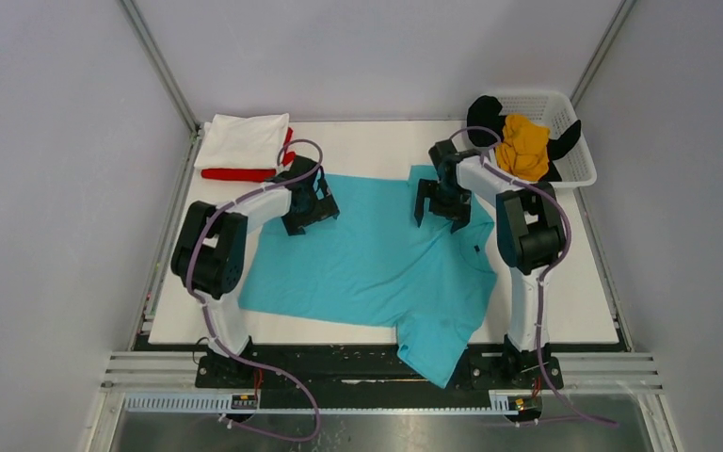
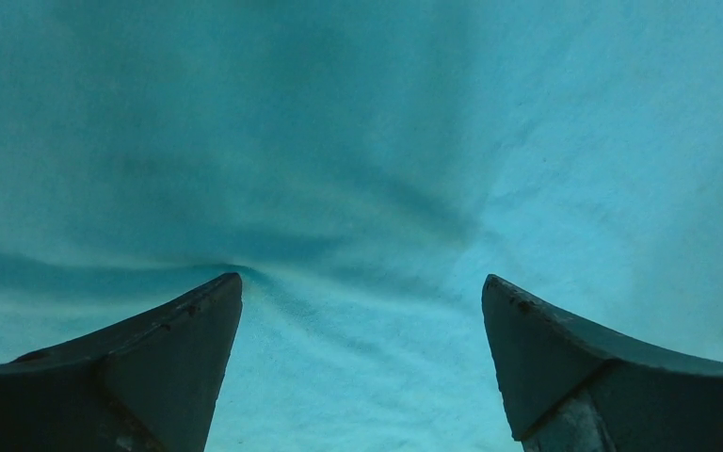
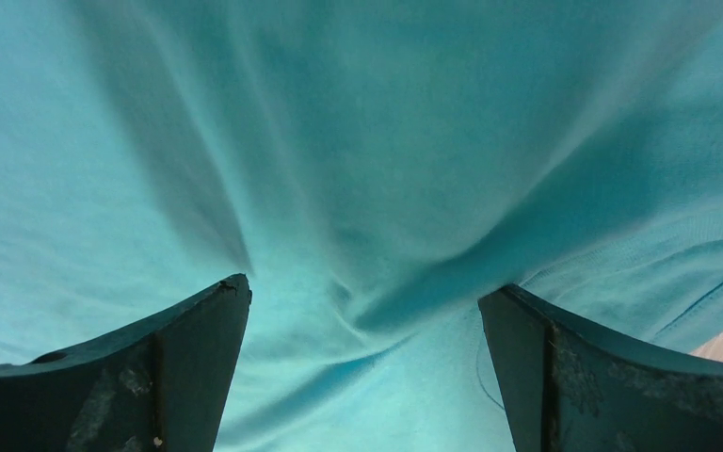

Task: Fold and stack the t-shirts
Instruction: Flatten out the tshirt, then grab the side of the flattened tshirt closest away from the robot with both arms

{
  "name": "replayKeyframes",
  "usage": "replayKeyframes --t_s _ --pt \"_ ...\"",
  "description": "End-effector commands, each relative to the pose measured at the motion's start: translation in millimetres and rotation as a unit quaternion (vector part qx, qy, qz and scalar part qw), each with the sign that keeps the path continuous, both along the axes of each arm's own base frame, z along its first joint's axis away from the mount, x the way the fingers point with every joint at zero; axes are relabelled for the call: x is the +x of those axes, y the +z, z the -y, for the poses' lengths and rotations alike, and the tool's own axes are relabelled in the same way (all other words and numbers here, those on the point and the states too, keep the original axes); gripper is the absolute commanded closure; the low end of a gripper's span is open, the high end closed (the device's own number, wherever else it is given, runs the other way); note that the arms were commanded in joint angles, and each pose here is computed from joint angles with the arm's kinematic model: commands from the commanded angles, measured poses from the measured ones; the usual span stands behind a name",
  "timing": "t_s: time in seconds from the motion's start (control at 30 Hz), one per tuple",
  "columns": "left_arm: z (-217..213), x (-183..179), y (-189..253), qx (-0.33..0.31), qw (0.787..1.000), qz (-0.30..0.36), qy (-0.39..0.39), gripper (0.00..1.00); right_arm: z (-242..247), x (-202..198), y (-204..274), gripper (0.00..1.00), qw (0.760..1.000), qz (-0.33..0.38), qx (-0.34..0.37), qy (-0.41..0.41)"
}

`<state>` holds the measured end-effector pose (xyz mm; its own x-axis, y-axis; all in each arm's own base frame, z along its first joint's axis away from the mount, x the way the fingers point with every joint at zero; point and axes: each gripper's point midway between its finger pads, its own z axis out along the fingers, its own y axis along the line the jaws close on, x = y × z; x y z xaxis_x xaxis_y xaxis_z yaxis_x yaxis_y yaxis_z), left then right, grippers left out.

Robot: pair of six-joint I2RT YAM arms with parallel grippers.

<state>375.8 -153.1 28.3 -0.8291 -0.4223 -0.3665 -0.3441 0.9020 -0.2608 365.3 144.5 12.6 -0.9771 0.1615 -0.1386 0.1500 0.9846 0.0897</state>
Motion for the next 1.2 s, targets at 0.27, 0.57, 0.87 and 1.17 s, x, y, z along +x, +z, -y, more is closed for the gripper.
replayKeyframes --t_s 0.27,0.57,0.87,1.17 --pt "-6.9 63.4 0.2 -0.014 1.0 0.003 0.028 0.01 17.5 103.2 27.4 0.0 0.998 0.055 -0.003 -0.008" --pt "-19.4 19.4 86.0 -0.037 0.992 0.113 0.033 0.01 16.2 48.2 104.5 0.01 0.988 0.144 -0.033 0.033" --pt "-93.7 -122.4 37.4 -0.004 0.978 0.083 0.193 0.01 34.4 -60.5 115.8 0.01 0.958 0.272 0.069 -0.059" --pt "-153.5 -178.8 17.5 0.069 0.95 0.052 0.3 0.01 47.2 -85.5 94.6 0.01 0.948 0.291 0.096 -0.085"
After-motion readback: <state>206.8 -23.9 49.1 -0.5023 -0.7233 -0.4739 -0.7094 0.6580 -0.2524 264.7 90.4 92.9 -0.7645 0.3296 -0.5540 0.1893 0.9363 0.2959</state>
